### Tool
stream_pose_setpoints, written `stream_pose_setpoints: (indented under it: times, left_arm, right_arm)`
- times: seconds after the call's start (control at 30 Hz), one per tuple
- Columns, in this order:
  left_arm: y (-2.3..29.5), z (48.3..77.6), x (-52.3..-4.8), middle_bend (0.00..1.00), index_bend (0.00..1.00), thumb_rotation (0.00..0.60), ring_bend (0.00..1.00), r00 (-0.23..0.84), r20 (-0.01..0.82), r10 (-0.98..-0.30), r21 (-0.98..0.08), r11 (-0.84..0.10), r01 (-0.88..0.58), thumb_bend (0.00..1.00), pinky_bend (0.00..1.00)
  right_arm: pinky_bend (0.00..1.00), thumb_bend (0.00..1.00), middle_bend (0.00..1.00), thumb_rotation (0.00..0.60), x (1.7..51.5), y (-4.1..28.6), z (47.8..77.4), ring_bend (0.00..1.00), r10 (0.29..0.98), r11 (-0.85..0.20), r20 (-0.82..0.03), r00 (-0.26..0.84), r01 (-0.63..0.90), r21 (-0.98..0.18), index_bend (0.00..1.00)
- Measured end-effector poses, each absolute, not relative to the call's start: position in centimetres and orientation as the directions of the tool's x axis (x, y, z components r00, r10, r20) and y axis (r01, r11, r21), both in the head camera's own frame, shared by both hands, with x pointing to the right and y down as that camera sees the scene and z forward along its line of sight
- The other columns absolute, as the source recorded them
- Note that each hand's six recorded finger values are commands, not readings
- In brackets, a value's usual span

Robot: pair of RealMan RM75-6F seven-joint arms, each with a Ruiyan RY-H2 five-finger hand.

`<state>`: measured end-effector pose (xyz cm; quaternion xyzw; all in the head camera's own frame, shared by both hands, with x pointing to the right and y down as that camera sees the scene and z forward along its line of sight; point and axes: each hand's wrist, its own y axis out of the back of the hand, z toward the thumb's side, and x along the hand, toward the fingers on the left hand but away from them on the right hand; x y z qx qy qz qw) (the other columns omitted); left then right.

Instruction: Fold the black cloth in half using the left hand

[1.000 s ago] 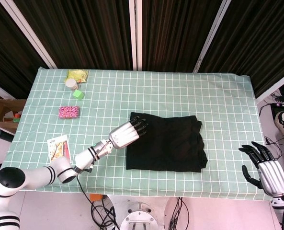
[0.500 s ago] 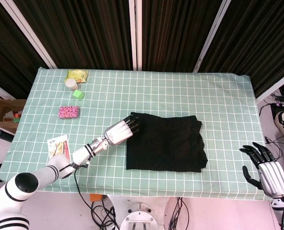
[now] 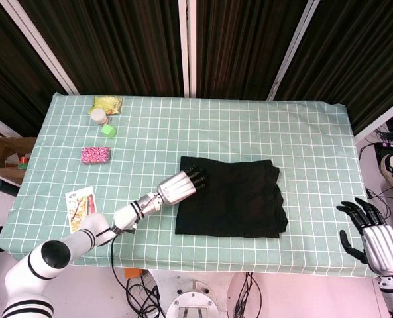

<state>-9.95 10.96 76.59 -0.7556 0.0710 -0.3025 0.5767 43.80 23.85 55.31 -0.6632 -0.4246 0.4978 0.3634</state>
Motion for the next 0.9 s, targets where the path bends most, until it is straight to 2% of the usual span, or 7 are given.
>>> stream_pose_setpoints:
  times: [0.2, 0.27, 0.4, 0.57, 0.73, 0.9]
  left_arm:
    - [11.1, 76.6, -9.4, 0.14, 0.31, 0.600, 0.09, 0.808, 0.360, -0.466, -0.894, -0.421, 0.155, 0.03, 0.17]
    - [11.2, 76.6, -9.3, 0.14, 0.35, 0.600, 0.09, 0.809, 0.357, -0.467, -0.882, -0.453, 0.128, 0.11, 0.17]
    - [11.4, 76.4, -9.3, 0.16, 0.45, 0.600, 0.09, 0.813, 0.343, -0.470, -0.865, -0.496, 0.079, 0.39, 0.17]
    - [11.6, 76.1, -9.9, 0.18, 0.54, 0.600, 0.09, 0.814, 0.335, -0.475, -0.863, -0.501, 0.063, 0.56, 0.17]
    - [12.5, 75.6, -10.9, 0.19, 0.58, 0.600, 0.09, 0.809, 0.322, -0.492, -0.857, -0.515, 0.028, 0.63, 0.17]
    - [13.1, 74.4, -11.9, 0.20, 0.59, 0.600, 0.09, 0.806, 0.282, -0.520, -0.868, -0.496, -0.016, 0.64, 0.17]
  right_arm:
    - [0.18, 0.48, 0.22, 0.600, 43.9, 23.9, 55.4, 0.09, 0.925, -0.376, -0.354, 0.139, 0.202, -0.904, 0.27]
    - [0.18, 0.48, 0.22, 0.600, 43.9, 23.9, 55.4, 0.09, 0.924, -0.378, -0.355, 0.141, 0.202, -0.904, 0.27]
    - [0.18, 0.48, 0.22, 0.600, 43.8, 23.8, 55.5, 0.09, 0.923, -0.379, -0.356, 0.145, 0.200, -0.903, 0.28]
    - [0.18, 0.48, 0.22, 0.600, 43.7, 23.7, 55.5, 0.09, 0.924, -0.377, -0.352, 0.148, 0.202, -0.904, 0.29]
    - [0.18, 0.48, 0.22, 0.600, 43.7, 23.7, 55.5, 0.09, 0.924, -0.375, -0.349, 0.156, 0.205, -0.904, 0.30]
    - [0.18, 0.48, 0.21, 0.600, 43.5, 23.7, 55.4, 0.09, 0.924, -0.373, -0.342, 0.170, 0.208, -0.904, 0.31]
